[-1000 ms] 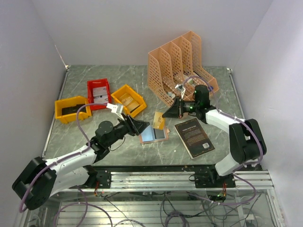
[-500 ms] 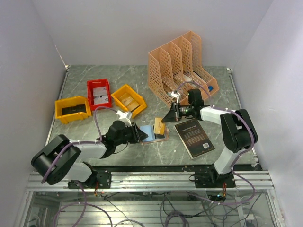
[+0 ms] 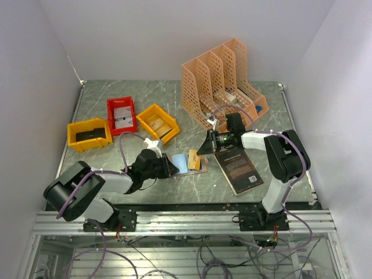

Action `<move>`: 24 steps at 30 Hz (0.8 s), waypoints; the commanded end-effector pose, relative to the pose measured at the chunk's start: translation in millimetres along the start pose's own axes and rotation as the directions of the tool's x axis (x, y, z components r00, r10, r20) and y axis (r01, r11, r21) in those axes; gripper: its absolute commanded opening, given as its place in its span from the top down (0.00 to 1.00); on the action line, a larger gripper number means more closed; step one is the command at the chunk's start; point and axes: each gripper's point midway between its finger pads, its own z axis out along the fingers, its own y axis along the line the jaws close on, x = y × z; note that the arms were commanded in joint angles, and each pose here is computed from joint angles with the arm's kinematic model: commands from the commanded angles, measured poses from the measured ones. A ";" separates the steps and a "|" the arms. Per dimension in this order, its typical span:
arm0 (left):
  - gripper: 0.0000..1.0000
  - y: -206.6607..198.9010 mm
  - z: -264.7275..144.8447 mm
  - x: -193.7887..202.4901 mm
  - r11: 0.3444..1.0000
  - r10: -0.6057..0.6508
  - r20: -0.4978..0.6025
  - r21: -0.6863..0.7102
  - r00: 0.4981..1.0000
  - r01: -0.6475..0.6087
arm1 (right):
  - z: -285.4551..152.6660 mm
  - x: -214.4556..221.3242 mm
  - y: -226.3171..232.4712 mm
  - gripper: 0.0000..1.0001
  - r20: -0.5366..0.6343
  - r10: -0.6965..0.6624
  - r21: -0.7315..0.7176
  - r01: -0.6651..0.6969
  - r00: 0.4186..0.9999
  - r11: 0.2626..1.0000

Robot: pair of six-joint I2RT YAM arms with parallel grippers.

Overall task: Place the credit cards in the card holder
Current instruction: Insert the credit card into the card holder.

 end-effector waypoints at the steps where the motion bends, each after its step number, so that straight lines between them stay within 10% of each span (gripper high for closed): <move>1: 0.69 8.9 3.3 -9.7 0.998 0.028 0.033 -0.052 0.999 -0.026 | 4.0 -4.8 -2.7 1.00 0.000 0.011 0.008 -0.011 1.000 1.000; 24: 0.72 29.0 5.6 2.1 0.991 0.041 -0.012 -0.130 0.999 -0.043 | 10.9 3.5 -14.4 1.00 -0.020 0.081 0.009 -0.080 0.997 0.997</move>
